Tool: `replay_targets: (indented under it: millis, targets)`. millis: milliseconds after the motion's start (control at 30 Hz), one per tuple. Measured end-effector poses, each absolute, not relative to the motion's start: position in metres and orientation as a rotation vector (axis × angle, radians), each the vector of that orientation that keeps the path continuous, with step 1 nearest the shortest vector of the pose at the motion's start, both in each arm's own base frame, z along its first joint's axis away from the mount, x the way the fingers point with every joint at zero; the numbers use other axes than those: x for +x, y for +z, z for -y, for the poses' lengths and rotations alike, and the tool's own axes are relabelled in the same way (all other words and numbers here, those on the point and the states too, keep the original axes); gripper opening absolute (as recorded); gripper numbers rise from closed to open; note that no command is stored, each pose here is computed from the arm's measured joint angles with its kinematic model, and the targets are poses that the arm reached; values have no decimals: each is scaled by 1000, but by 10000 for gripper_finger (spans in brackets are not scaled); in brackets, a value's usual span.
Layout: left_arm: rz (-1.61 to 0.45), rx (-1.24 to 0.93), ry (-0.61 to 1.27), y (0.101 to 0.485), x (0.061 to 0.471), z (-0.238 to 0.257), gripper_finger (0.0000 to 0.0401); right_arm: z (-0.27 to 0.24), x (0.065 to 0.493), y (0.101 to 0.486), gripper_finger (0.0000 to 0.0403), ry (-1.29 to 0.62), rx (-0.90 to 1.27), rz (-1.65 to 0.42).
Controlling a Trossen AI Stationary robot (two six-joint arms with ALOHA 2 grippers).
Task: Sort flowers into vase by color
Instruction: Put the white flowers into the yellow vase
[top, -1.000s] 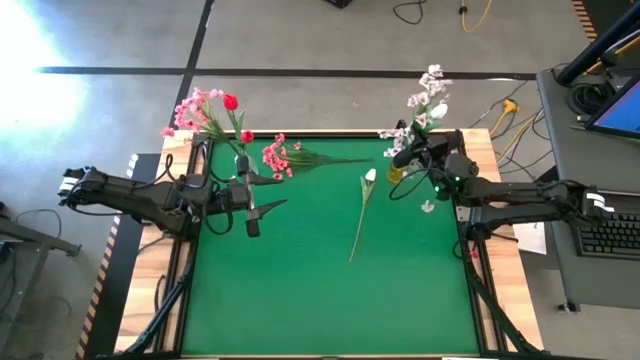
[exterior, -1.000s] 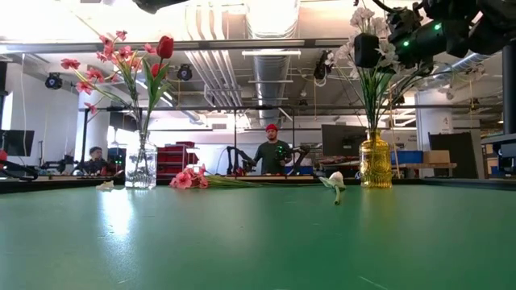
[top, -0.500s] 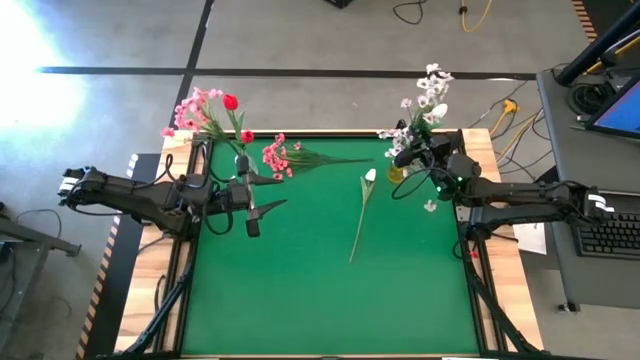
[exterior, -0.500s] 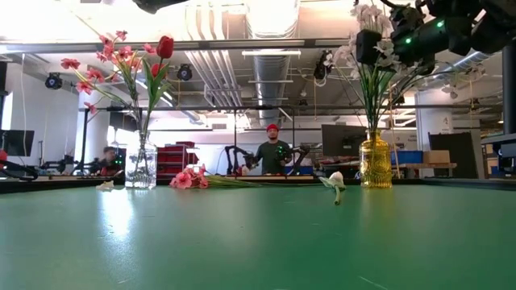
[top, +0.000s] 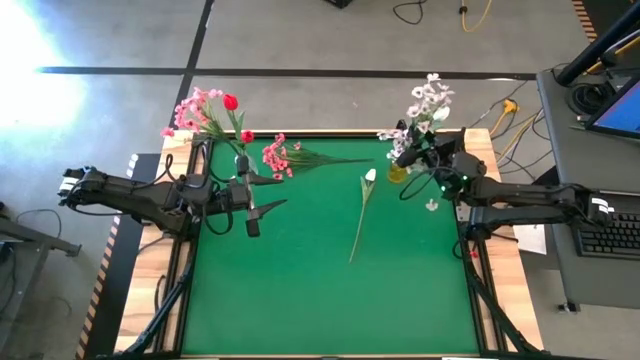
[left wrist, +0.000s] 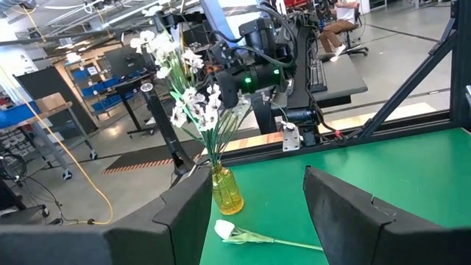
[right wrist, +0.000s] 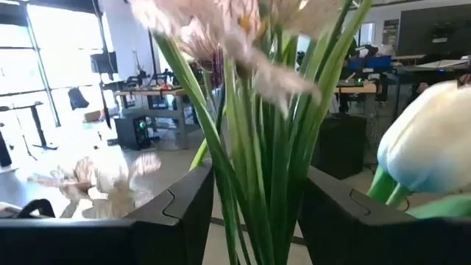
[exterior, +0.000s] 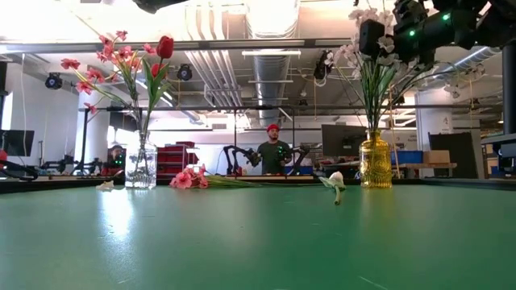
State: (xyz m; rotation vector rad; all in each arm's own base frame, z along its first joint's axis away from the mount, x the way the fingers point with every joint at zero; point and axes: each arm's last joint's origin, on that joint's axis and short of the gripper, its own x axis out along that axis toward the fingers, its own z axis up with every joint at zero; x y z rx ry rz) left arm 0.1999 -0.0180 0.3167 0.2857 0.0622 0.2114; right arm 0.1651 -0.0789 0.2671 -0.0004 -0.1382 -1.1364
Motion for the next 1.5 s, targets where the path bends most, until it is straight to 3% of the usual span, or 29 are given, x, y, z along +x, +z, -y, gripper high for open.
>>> replay_targets:
  millis: [200, 467, 567, 900, 1500]
  targets:
    - [-62, 286, 212, 317, 200, 18, 200, 80, 167, 273, 127, -1136, 4, 104]
    - [-62, 286, 212, 317, 200, 18, 200, 81, 170, 271, 25, -1140, 34, 35]
    - [-62, 286, 212, 317, 200, 18, 200, 81, 170, 270, 18, -1143, 46, 33]
    - [-63, 287, 211, 317, 200, 18, 200, 81, 172, 266, 55, -1145, 86, 9]
    - [-68, 288, 211, 316, 200, 18, 200, 77, 172, 293, 218, -1120, 136, -18]
